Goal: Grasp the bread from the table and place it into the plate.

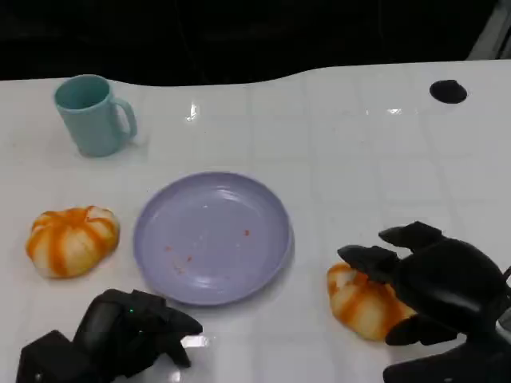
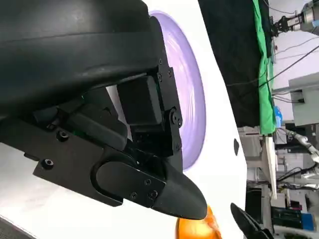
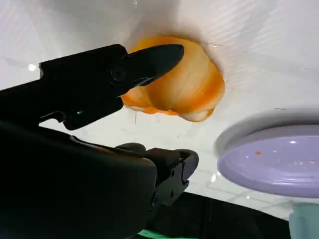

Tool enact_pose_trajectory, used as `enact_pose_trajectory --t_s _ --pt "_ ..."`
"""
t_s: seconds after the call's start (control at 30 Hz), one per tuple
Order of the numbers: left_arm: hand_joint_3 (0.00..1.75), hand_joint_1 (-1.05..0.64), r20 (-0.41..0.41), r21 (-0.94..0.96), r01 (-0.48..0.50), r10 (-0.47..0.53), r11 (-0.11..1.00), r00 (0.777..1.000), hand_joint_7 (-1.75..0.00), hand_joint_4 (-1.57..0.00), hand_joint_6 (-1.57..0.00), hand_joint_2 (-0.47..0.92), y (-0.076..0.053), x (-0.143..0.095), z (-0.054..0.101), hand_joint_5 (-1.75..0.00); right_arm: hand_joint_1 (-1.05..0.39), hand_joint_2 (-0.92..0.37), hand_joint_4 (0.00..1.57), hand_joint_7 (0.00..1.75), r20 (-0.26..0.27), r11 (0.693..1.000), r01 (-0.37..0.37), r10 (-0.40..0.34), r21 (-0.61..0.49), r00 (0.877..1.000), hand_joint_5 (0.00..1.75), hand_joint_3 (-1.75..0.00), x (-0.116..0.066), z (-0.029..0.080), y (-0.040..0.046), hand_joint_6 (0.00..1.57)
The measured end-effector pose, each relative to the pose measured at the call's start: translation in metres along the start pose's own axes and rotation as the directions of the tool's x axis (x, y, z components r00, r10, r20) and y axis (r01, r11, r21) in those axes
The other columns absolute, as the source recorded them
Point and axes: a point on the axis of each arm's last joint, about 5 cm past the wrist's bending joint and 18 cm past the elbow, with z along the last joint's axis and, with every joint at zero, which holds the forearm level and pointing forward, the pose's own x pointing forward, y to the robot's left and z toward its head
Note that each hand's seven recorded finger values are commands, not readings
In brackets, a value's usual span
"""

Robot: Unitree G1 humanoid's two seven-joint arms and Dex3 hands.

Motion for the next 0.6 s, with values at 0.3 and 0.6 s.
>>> enact_pose_trajectory --t_s 0.3,0.6 --pt "0.08 -1.05 0.005 0.001 0.000 0.000 1.000 1.000 -0.27 -1.31 -1.57 0.92 0.000 0.000 0.001 -1.03 -0.66 -0.91 0.03 0.03 -0.012 0.999 -0.034 0.034 -0.003 0.999 0.33 -0.01 0.008 -0.005 0.0037 0.24" --pt "0.08 -1.05 0.006 -0.001 0.001 -0.001 1.000 1.000 -0.27 -1.31 -1.56 0.92 -0.001 0.000 0.001 -1.03 -0.58 -0.92 0.24 0.03 -0.011 0.993 -0.120 0.120 -0.008 0.993 0.29 0.00 0.016 -0.006 0.0022 0.43"
